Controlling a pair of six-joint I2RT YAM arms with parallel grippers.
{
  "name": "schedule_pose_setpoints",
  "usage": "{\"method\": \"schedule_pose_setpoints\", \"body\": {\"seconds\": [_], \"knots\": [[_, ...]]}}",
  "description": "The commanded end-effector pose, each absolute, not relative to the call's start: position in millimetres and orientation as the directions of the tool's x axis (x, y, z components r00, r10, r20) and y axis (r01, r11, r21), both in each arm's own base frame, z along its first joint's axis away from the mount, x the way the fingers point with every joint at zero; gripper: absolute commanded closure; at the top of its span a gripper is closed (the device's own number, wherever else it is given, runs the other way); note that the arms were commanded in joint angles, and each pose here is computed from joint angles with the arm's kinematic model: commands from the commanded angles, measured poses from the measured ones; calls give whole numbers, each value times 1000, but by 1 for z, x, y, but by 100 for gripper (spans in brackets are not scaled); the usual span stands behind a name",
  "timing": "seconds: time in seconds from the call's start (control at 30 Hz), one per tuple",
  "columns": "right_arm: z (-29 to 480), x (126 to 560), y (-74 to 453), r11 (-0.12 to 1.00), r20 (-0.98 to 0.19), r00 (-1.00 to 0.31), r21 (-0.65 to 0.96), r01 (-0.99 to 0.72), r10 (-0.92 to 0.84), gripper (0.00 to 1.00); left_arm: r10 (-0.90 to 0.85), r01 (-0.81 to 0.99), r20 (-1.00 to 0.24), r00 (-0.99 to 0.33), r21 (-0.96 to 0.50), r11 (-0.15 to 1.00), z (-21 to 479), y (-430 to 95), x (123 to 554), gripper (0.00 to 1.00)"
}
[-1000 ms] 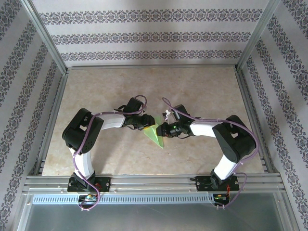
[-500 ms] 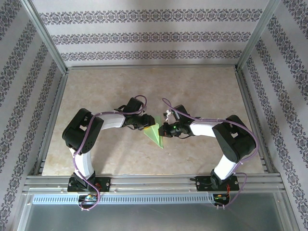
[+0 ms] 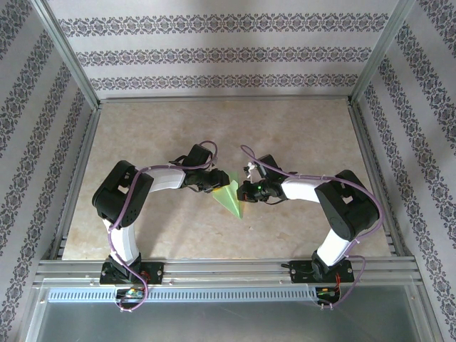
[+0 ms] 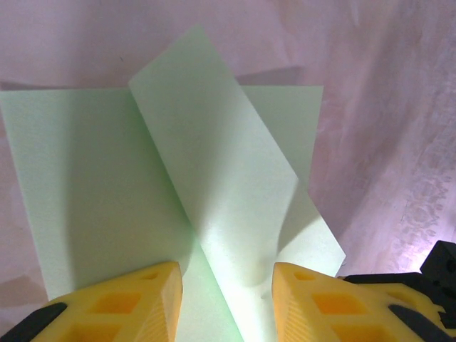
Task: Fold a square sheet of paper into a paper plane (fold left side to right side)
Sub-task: Fourth fold the wing at the center of the table.
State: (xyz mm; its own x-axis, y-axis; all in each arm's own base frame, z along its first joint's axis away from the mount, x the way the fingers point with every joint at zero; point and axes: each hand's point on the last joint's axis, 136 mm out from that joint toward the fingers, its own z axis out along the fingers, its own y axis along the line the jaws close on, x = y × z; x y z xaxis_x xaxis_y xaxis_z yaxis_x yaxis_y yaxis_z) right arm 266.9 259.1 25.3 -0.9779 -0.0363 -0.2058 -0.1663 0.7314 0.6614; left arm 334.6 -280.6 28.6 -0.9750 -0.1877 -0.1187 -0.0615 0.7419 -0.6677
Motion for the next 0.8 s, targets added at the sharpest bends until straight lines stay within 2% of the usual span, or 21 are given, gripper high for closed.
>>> {"method": "schedule_pose_setpoints", "body": {"seconds": [0.0, 0.77], "knots": [[26, 277, 255, 746, -229, -973, 643, -175, -31, 100, -171, -81, -93, -981, -604, 793, 13, -273, 324, 60], [11, 274, 255, 761, -192, -980, 629, -156, -42, 100, -168, -79, -91, -981, -608, 790, 13, -274, 324, 60]]}}
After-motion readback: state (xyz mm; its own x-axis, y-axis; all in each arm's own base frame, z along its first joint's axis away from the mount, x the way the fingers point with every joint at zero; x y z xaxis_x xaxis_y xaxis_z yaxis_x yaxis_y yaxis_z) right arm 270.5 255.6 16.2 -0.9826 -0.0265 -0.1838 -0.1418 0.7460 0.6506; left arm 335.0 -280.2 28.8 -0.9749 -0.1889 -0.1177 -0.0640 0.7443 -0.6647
